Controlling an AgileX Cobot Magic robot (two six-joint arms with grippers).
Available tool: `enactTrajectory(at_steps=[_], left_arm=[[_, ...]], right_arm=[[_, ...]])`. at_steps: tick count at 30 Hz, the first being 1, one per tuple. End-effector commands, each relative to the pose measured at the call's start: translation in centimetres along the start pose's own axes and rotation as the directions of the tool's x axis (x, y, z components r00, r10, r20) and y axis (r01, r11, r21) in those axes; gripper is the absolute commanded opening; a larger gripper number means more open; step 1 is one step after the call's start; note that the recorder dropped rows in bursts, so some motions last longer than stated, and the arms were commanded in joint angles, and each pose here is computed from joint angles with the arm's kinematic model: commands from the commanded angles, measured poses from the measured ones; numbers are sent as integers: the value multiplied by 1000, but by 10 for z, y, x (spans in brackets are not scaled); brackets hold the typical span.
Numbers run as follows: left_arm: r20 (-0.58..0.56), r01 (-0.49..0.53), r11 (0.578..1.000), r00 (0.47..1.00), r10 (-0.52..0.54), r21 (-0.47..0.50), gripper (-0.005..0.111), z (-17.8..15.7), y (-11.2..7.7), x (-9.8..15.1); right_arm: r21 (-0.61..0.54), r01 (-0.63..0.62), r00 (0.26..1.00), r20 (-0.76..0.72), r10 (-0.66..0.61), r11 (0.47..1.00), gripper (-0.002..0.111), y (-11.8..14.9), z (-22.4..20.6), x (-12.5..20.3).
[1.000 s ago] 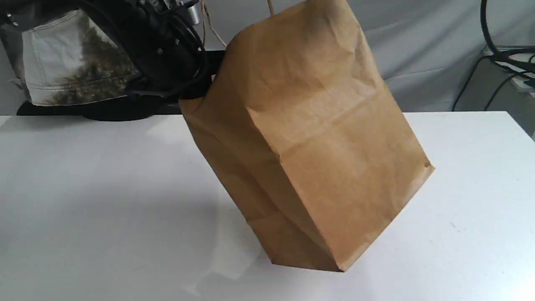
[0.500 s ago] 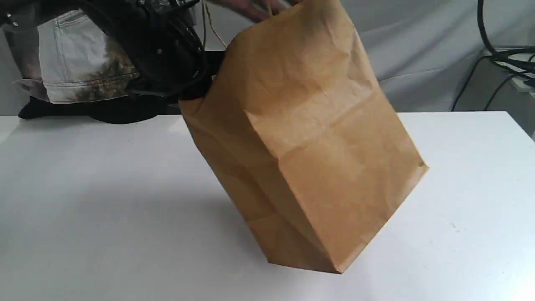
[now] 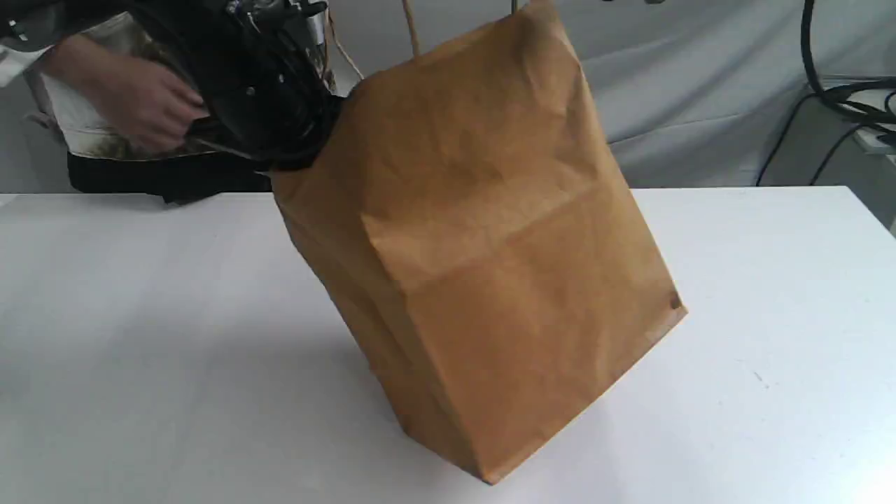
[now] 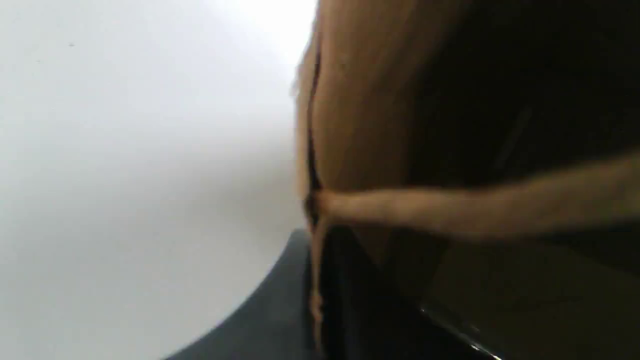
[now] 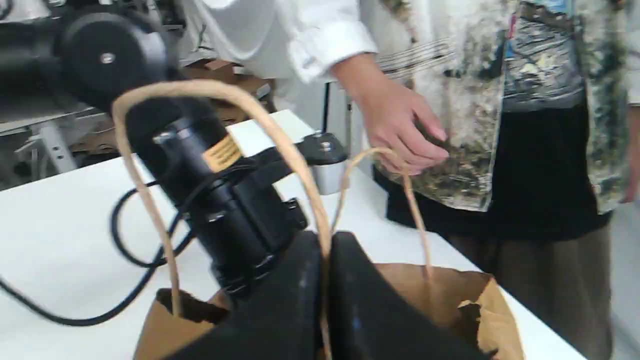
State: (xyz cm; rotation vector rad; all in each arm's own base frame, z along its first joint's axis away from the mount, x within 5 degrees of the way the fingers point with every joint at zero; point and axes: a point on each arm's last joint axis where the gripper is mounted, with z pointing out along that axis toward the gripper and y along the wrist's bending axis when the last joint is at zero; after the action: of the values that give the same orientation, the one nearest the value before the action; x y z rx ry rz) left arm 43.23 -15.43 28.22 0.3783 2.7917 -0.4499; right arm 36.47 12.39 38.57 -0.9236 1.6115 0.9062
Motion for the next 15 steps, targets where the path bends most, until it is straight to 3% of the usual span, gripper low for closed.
enactTrajectory(at_steps=[1,7,11,15], left_arm=[[107,-29,999,994,33,-37,0,-31,2,-12],[249,-49,998,967,56,-33,0,-70,-5,-27],[259,-51,999,965,53,-15,0,-73,-9,-28],[259,-50,999,965,43,20,0,-73,-12,-28]], right_arm=[[-48,-35,999,-16,34,998,0,7,0,11],[67,-3,998,-60,7,998,0,13,-7,40],[167,-5,995,-94,21,986,0,17,-15,59],[172,-48,989,-130,71,984,0,24,-18,80]])
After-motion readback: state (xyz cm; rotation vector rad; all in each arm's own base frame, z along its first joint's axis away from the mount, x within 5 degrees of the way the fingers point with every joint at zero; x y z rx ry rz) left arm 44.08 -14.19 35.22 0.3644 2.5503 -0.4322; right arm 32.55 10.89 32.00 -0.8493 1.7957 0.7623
